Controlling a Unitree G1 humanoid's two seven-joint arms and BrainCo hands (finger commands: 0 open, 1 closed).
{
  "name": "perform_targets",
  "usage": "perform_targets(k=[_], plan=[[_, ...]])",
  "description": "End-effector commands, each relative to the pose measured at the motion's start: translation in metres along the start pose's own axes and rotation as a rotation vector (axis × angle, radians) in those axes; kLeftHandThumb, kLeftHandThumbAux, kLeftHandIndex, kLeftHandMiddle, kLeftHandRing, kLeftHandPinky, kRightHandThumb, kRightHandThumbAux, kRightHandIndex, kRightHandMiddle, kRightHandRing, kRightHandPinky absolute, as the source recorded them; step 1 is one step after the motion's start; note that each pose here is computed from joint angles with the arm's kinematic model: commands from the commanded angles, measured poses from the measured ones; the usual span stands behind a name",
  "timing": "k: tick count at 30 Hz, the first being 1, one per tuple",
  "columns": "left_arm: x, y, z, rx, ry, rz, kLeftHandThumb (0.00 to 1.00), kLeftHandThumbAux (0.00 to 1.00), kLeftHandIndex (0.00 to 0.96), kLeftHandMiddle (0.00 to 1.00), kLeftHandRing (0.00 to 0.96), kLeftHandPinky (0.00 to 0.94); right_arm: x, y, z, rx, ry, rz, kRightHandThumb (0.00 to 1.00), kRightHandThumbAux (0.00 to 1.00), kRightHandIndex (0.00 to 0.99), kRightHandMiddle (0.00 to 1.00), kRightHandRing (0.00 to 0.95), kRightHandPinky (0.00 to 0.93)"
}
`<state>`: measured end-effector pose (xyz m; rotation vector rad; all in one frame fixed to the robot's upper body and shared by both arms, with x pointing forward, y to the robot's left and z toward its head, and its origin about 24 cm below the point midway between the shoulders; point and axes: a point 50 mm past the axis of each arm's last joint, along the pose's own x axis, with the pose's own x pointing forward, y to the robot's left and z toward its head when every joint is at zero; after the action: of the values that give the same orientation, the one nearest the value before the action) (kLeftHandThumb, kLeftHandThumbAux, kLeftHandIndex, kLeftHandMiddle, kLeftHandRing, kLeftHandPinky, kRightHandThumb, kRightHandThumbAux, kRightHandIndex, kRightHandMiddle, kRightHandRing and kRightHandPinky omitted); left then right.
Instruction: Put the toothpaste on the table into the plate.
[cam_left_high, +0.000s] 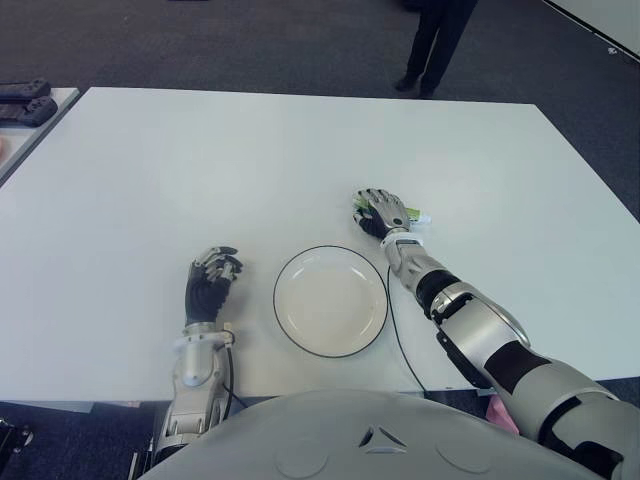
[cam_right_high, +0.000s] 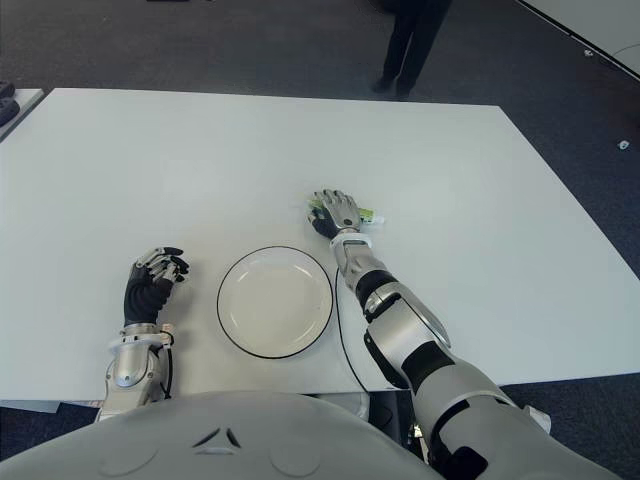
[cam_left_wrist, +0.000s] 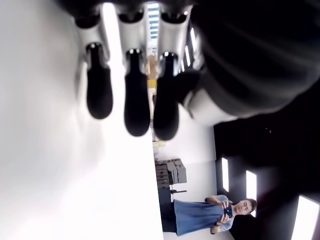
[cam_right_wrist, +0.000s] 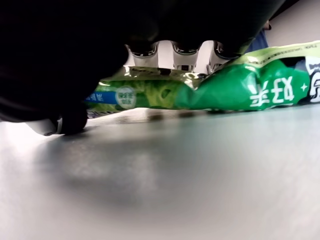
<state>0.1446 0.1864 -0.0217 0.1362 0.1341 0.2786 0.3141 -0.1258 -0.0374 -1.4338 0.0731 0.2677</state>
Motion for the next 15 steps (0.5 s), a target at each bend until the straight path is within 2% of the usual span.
perform_targets(k=[1,3,9,15], plan=[[-0.0010,0.0021,-0.0057,0.015,0.039,-0.007,0.703,0.719,0.432,0.564,0.552,0.544,-0.0197,0.0292,-0.0175,-0.029,0.040,0.128,0.808,0.585,0.337,0.445,0.493,0.497],[-0.0008,0.0023,-0.0058,0.017,0.039,-0.006,0.704,0.719,0.432,0.566,0.553,0.547,-0.0196,0.0288,-0.0169,-0.032,0.032,0.121,0.830,0.639,0.372,0.490,0.575,0.579],[-0.0003,0.0027,-0.0059,0.023,0.041,-0.004,0.704,0.719,0.432,0.567,0.555,0.546,-0.0195,0.0278,-0.0165,-0.031,0.027,0.102,0.845,0.674,0.391,0.549,0.731,0.772],[0.0000,0.0028,-0.0056,0.026,0.043,0.002,0.704,0.719,0.432,0.565,0.556,0.547,-0.0194,0.0252,-0.0157,-0.003,0.016,0.059,0.846,0.680,0.392,0.546,0.819,0.861]])
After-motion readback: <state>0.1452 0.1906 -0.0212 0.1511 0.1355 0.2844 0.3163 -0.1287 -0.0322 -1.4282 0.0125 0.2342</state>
